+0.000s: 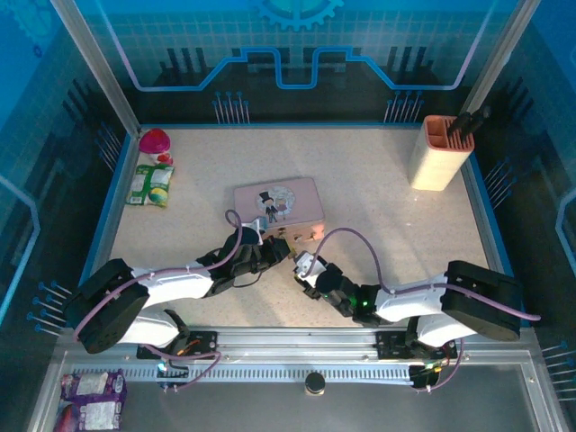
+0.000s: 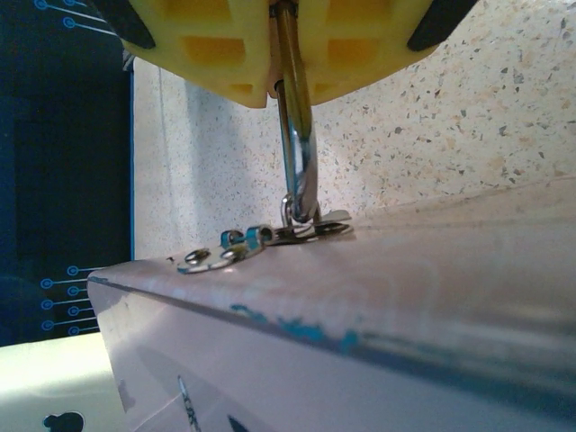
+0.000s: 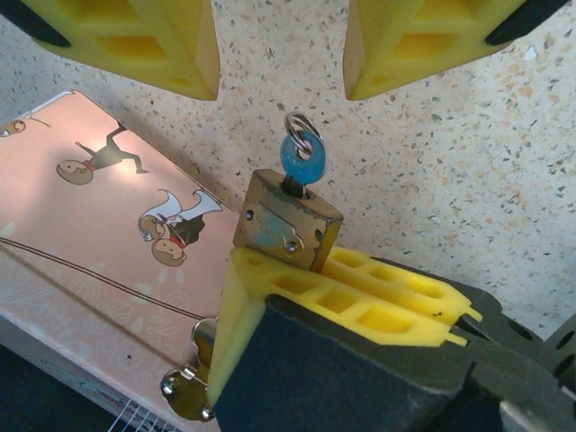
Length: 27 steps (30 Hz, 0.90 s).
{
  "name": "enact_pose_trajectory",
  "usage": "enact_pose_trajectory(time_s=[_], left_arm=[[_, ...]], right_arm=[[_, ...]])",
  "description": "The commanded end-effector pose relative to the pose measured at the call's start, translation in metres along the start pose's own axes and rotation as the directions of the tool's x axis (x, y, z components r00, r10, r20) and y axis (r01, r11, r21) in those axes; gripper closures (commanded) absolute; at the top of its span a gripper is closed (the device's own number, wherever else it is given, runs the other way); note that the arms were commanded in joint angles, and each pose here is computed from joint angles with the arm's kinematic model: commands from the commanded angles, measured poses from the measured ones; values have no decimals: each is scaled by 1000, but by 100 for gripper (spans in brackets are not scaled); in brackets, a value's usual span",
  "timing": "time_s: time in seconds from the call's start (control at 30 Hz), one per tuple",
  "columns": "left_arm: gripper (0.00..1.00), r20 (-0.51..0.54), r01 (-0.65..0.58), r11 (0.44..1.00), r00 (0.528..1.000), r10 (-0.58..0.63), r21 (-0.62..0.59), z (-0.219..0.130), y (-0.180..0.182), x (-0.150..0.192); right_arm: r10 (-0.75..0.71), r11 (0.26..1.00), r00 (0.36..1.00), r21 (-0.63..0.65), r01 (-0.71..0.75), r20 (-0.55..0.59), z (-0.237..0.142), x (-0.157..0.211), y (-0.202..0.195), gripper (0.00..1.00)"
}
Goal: Unlock a padlock with a key
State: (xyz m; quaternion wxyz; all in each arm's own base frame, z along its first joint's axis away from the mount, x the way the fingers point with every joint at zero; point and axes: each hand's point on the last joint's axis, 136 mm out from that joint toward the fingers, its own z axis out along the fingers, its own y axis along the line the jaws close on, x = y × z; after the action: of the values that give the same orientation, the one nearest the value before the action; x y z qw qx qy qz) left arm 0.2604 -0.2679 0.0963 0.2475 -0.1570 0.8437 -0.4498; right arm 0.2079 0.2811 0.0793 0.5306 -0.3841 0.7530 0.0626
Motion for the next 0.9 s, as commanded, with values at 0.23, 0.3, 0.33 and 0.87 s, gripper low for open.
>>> enact_pose_trajectory(time_s=[0.23, 0.3, 0.33, 0.87], left_arm=[[100, 50, -14, 986, 999, 6, 168, -7, -50, -15], [100, 50, -16, 986, 999, 8, 168, -7, -50, -14], [100, 49, -16, 986, 999, 8, 169, -7, -50, -14], [100, 43, -15, 985, 999, 8, 171, -7, -51, -12]], right_arm=[[11, 998, 997, 60, -15, 72, 11, -32, -2, 62], [6, 998, 998, 62, -10, 67, 14, -32, -1, 63], [5, 998, 998, 65, -9, 63, 14, -31, -1, 63], [24, 995, 998, 98, -30, 56, 20, -29, -3, 73]])
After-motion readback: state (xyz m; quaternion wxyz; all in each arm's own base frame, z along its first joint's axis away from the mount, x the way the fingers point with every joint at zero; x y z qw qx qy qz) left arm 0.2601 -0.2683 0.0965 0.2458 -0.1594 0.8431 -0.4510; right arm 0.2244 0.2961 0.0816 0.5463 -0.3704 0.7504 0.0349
